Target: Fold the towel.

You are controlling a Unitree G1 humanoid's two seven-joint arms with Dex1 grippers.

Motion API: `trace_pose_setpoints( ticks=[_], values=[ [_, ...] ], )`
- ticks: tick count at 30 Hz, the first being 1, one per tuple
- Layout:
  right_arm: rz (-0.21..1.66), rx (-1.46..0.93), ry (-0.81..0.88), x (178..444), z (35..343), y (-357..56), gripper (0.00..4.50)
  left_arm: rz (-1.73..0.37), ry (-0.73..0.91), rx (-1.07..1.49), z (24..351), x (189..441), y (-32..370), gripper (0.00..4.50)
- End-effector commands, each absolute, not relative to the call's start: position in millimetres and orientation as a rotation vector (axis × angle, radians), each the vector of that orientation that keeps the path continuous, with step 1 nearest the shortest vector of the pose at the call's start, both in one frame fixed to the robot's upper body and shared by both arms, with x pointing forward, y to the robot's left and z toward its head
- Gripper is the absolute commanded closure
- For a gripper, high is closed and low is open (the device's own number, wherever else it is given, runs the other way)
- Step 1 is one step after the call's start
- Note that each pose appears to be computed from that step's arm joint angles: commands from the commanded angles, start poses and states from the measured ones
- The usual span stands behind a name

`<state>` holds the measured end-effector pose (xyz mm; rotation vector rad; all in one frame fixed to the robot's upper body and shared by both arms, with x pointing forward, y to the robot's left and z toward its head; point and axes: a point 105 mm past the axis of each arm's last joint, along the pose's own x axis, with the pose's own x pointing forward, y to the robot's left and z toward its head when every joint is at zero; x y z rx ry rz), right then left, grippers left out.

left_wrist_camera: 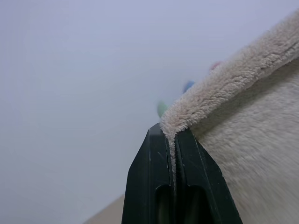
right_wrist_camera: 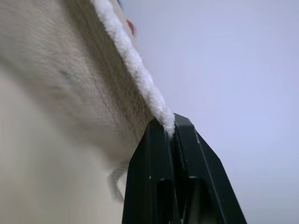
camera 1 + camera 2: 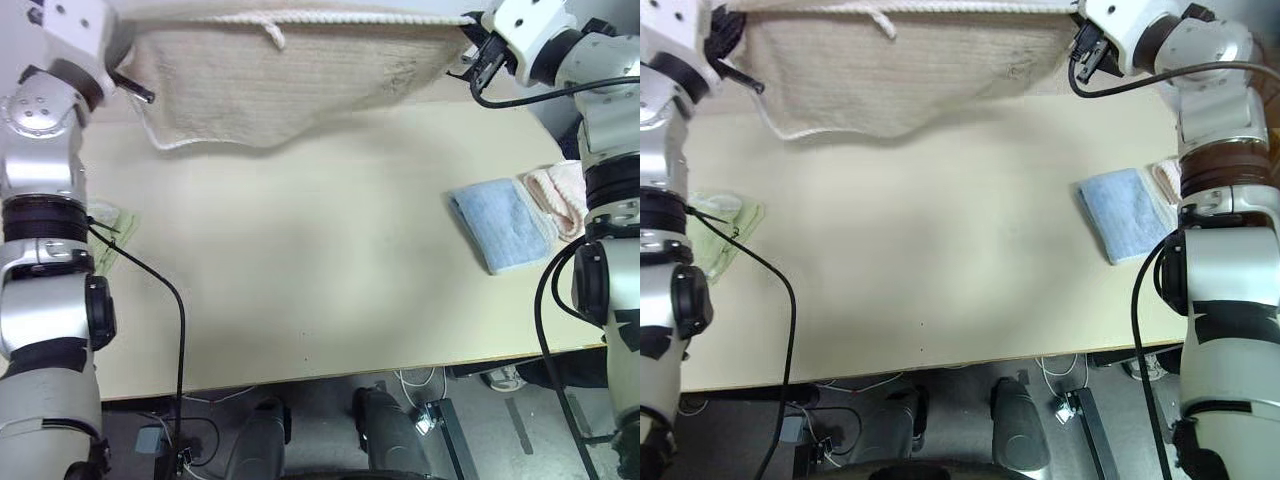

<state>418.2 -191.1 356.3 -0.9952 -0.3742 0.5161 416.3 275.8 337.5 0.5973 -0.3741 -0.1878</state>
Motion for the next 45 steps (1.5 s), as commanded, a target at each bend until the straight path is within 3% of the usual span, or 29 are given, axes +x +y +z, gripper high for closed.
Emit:
trace_pose_setpoints(
  ticks=[1,10,16,19,25,30,38,45],
  values=[
    [0.638,-0.992,-0.36,393.0,343.7,-190.5,4.44,-0.31,-0.317,0.603,313.1,396.4,283.6,4.5],
    [0.949,-0.853,0.073,313.6,216.4,-197.0,4.44,-0.591,0.115,0.578,194.6,304.4,281.1,4.5],
    [1.114,-0.721,0.33,245.8,180.8,-203.0,4.44,-0.678,0.398,0.525,147.5,241.4,284.6,4.5],
    [1.136,-0.686,0.379,230.3,178.2,-205.5,4.44,-0.698,0.449,0.493,143.7,229.0,285.8,4.5],
    [1.004,-0.732,0.297,261.9,187.5,-213.8,4.44,-0.66,0.391,0.496,149.3,247.9,288.9,4.5],
    [0.947,-0.753,0.263,300.9,181.9,-219.2,4.44,-0.62,0.326,0.535,147.4,291.2,289.3,4.5],
    [0.996,-0.723,0.308,314.1,157.7,-216.1,4.44,-0.666,0.343,0.514,128.1,321.7,279.7,4.5],
    [0.984,-0.701,0.323,318.3,147.6,-217.8,4.44,-0.69,0.359,0.501,118.4,333.2,274.4,4.5]
  ],
)
